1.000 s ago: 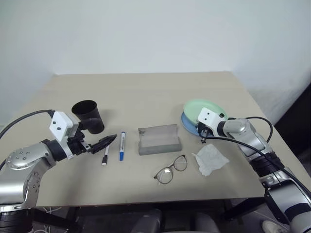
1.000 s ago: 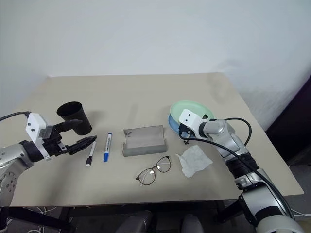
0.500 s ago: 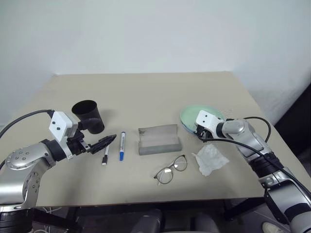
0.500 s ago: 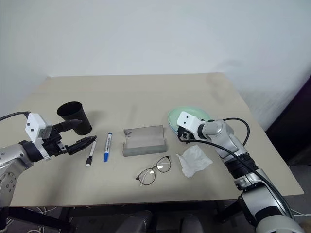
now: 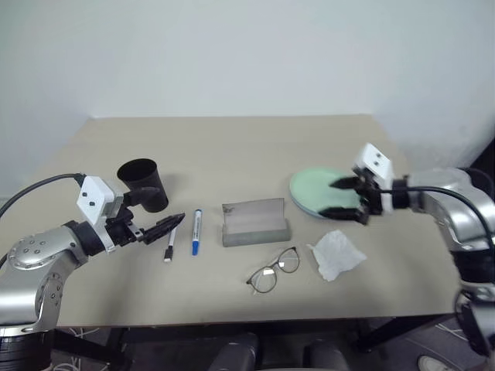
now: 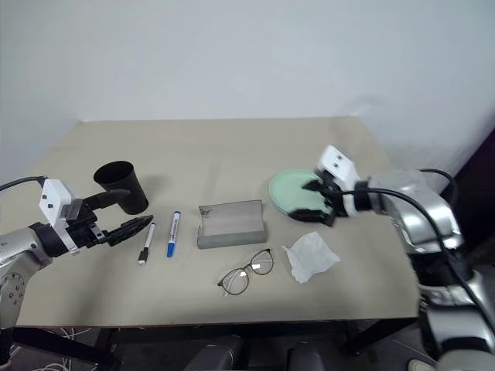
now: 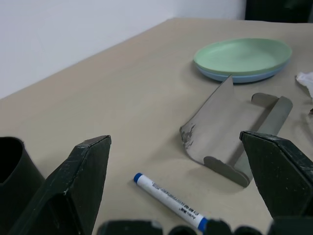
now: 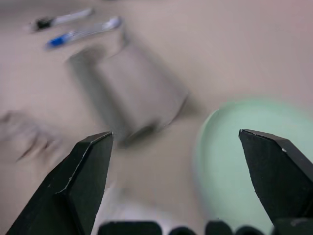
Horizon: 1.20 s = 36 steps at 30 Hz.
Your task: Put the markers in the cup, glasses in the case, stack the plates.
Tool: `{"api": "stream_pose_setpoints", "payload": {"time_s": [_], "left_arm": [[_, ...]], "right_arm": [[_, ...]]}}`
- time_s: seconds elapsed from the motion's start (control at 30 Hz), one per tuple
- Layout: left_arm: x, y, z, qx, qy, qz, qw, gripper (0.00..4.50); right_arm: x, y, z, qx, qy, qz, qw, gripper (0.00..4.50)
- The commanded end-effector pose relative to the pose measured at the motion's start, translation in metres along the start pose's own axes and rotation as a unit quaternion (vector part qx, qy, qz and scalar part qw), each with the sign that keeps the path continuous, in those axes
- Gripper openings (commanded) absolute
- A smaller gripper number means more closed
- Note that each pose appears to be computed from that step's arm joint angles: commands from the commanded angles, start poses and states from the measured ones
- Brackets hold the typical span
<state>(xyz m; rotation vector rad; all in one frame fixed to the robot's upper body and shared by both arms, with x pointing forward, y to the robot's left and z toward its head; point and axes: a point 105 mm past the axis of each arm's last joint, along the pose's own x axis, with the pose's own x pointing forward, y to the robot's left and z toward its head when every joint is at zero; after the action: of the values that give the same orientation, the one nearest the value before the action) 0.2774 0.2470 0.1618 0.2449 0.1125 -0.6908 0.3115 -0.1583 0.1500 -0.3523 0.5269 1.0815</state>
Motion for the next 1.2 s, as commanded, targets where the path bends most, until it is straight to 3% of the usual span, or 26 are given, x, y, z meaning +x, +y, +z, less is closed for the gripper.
{"api": "stream_pose_setpoints", "payload": {"time_s": [0.03, 0.3, 0.53, 0.97, 1.07, 1.2], "left_arm": [[-0.002, 0.002, 0.017, 0.022, -0.020, -0.001, 1.000, 4.50], [-0.001, 0.000, 0.018, 0.022, -0.021, -0.009, 0.999, 4.50], [0.001, -0.003, 0.019, 0.026, -0.023, -0.018, 0.999, 4.50], [-0.002, -0.004, 0.018, 0.025, -0.021, -0.017, 0.999, 4.50], [-0.002, -0.004, 0.018, 0.025, -0.022, -0.015, 0.999, 4.50], [-0.002, -0.004, 0.018, 0.025, -0.022, -0.015, 0.999, 4.50]], "right_arm": [[-0.012, 0.010, -0.003, 0.002, 0.005, 0.013, 1.000, 4.45], [-0.013, 0.010, -0.046, 0.064, 0.061, -0.023, 0.996, 4.45], [0.000, 0.006, -0.066, 0.113, 0.076, -0.049, 0.989, 4.45], [0.010, 0.015, -0.084, 0.119, 0.107, -0.040, 0.986, 4.45], [0.012, 0.019, -0.084, 0.111, 0.109, -0.031, 0.987, 3.88], [0.013, 0.018, -0.080, 0.100, 0.103, -0.031, 0.989, 2.56]]}}
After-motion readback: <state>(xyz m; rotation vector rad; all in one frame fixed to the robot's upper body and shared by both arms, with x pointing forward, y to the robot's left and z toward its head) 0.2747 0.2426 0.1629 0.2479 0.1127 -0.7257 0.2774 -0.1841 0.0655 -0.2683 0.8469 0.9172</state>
